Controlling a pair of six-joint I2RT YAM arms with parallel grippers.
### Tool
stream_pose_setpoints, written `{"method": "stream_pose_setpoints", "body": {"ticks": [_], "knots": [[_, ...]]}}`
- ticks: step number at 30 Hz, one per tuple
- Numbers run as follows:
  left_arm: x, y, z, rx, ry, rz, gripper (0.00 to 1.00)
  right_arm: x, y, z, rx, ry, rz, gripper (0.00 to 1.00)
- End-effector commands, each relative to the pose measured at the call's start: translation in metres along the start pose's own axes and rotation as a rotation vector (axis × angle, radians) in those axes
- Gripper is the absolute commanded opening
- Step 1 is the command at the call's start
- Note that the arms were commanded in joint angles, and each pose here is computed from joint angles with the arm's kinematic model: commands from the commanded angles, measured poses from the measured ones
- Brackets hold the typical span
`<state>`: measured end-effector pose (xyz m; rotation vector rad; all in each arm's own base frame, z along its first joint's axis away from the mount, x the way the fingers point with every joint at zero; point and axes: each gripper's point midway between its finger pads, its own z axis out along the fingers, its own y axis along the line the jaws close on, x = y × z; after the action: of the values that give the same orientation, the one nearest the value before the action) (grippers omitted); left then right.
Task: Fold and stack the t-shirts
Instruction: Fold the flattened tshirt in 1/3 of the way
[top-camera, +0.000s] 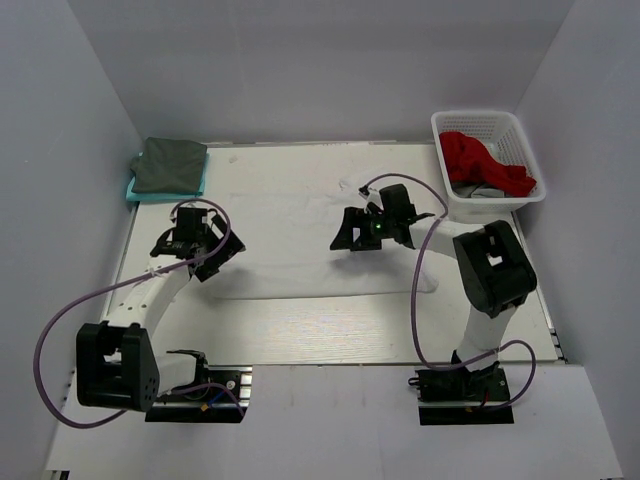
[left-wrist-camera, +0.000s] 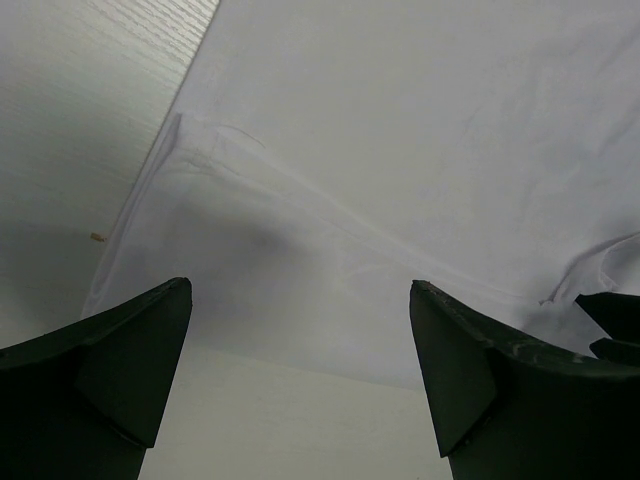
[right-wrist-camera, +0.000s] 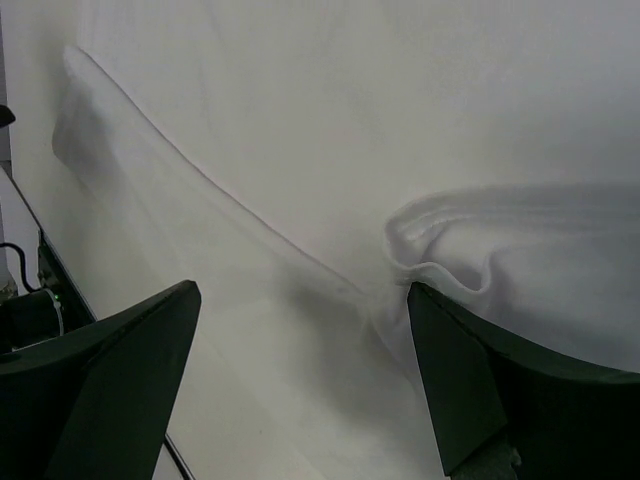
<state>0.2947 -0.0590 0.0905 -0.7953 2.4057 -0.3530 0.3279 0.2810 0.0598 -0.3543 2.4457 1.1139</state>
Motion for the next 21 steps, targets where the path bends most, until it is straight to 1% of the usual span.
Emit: {"method": "stream_pose_setpoints", "body": {"ticks": [1, 2, 3, 4, 7, 10, 11, 12, 13, 14, 15, 16, 17, 18, 19, 20, 21], "knots": [[-0.021, -0.011, -0.004, 0.016, -0.059, 0.0, 1.0, -0.031, 0.011, 0.01, -0.054, -0.055, -0.043, 0.9], [-0.019, -0.01, -0.001, 0.009, -0.051, 0.0, 1.0, -0.029, 0.005, 0.014, -0.04, -0.037, -0.026, 0.9], [-0.026, -0.012, -0.003, 0.012, -0.075, 0.0, 1.0, -0.031, 0.003, 0.016, -0.033, -0.036, -0.024, 0.9], [-0.028, -0.014, -0.001, 0.01, -0.073, 0.0, 1.0, -0.025, -0.003, 0.023, -0.023, -0.012, -0.008, 0.9], [-0.037, -0.017, 0.002, -0.007, -0.091, -0.001, 1.0, -0.025, -0.002, 0.022, -0.021, 0.007, -0.011, 0.9], [-0.051, -0.021, 0.003, -0.028, -0.117, 0.007, 1.0, -0.037, 0.01, 0.007, -0.007, -0.033, -0.057, 0.9], [-0.057, -0.022, 0.004, -0.036, -0.131, 0.015, 1.0, -0.044, 0.009, 0.003, 0.024, -0.059, -0.075, 0.9], [-0.065, -0.029, 0.002, -0.025, -0.145, 0.028, 1.0, -0.061, 0.021, -0.012, 0.021, -0.112, -0.119, 0.9], [-0.071, -0.031, 0.003, -0.031, -0.156, 0.028, 1.0, -0.061, 0.019, -0.018, 0.054, -0.109, -0.114, 0.9], [-0.073, -0.031, 0.009, -0.05, -0.153, 0.028, 1.0, -0.071, 0.025, -0.025, 0.064, -0.134, -0.138, 0.9], [-0.084, -0.036, 0.008, -0.051, -0.176, 0.044, 1.0, -0.081, 0.016, -0.034, 0.146, -0.153, -0.134, 0.9], [-0.089, -0.037, 0.011, -0.061, -0.185, 0.044, 1.0, -0.093, 0.017, -0.038, 0.169, -0.177, -0.142, 0.9], [-0.097, -0.035, 0.014, -0.093, -0.209, 0.042, 1.0, -0.1, 0.014, -0.043, 0.2, -0.193, -0.143, 0.9], [-0.1, -0.03, 0.025, -0.134, -0.205, 0.054, 1.0, -0.107, 0.001, -0.046, 0.276, -0.217, -0.13, 0.9], [-0.117, -0.035, 0.025, -0.154, -0.25, 0.05, 1.0, -0.119, -0.006, -0.05, 0.313, -0.236, -0.11, 0.9], [-0.122, -0.037, 0.03, -0.165, -0.254, 0.05, 1.0, -0.123, -0.01, -0.051, 0.338, -0.245, -0.095, 0.9], [-0.135, -0.048, 0.03, -0.152, -0.269, 0.047, 1.0, -0.13, -0.022, -0.056, 0.402, -0.269, -0.069, 0.9]]}}
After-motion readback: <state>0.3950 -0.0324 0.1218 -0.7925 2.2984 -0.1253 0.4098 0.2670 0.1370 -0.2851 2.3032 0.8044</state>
